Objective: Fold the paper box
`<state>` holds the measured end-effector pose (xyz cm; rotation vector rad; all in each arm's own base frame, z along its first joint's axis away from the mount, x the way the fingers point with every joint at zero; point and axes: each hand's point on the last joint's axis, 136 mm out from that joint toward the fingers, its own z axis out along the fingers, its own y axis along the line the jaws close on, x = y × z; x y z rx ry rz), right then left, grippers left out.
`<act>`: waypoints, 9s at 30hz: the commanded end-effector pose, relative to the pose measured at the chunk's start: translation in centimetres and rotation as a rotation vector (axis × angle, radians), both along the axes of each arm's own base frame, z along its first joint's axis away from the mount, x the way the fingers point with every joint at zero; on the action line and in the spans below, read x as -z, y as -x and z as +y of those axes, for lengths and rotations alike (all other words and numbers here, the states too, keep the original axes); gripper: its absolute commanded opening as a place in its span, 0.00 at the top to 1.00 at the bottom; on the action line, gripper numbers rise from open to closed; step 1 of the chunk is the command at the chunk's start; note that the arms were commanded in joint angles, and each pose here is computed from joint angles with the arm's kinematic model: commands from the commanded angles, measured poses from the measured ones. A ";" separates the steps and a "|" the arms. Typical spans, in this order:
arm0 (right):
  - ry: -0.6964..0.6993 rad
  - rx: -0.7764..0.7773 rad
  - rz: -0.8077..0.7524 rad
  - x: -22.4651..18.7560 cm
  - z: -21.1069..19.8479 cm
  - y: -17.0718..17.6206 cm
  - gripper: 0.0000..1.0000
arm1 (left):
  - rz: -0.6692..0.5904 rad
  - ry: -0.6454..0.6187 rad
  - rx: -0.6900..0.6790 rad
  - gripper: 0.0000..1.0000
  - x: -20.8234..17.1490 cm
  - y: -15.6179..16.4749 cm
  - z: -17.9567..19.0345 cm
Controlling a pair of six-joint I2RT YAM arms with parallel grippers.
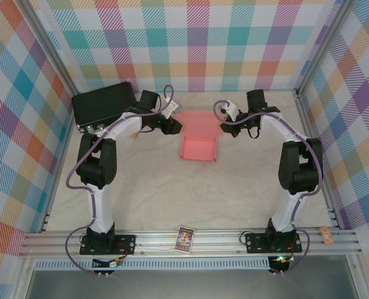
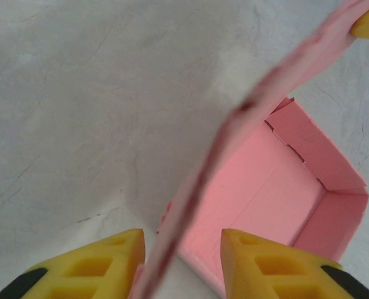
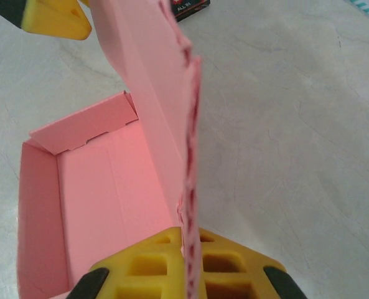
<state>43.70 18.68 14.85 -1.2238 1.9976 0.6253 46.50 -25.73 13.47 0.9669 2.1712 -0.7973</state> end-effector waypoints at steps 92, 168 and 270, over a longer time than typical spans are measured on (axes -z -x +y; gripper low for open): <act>0.102 0.710 0.145 1.9 -0.4 -6.5 0.95 | 0.110 -0.130 -0.383 1.00 0.2 -5.0 -0.7; 0.063 1.122 -0.131 4.5 0.8 -1.6 0.98 | 0.014 0.080 -0.585 1.00 -0.3 -1.3 -3.5; 0.274 0.505 0.448 11.2 -2.9 4.8 0.80 | 0.077 -0.083 -0.324 1.00 0.7 4.5 -1.4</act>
